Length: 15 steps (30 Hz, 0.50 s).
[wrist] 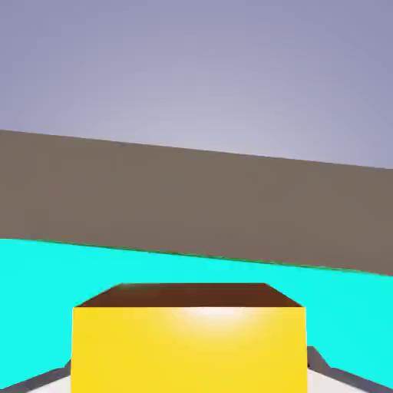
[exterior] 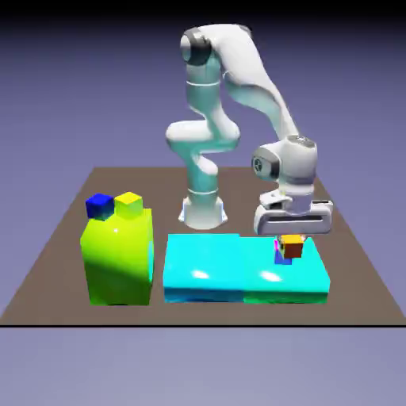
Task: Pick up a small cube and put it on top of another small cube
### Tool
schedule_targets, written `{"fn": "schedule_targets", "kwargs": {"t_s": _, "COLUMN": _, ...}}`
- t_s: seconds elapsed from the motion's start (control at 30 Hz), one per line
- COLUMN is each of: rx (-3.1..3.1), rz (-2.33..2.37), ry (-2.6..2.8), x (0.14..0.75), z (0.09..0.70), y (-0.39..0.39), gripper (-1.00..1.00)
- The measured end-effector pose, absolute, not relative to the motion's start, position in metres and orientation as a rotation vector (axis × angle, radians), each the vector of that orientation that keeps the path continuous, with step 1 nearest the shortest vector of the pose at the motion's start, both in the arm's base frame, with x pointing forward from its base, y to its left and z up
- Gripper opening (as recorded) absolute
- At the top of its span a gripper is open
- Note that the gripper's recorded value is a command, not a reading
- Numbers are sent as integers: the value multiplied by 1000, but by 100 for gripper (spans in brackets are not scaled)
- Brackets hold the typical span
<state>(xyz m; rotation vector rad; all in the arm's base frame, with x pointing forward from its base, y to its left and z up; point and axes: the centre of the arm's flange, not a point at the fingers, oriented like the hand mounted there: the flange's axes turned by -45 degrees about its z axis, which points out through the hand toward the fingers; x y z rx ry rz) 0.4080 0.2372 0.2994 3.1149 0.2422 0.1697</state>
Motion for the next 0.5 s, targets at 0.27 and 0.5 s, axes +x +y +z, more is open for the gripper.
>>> {"fn": "schedule_targets", "kwargs": {"t_s": 0.27, "rx": 3126, "rz": 178, "ry": 406, "x": 357, "z": 332, "y": 230, "gripper": -100}}
{"fn": "schedule_targets", "kwargs": {"t_s": 0.5, "rx": 3125, "rz": 178, "ry": 406, "x": 363, "z": 262, "y": 231, "gripper": 100}}
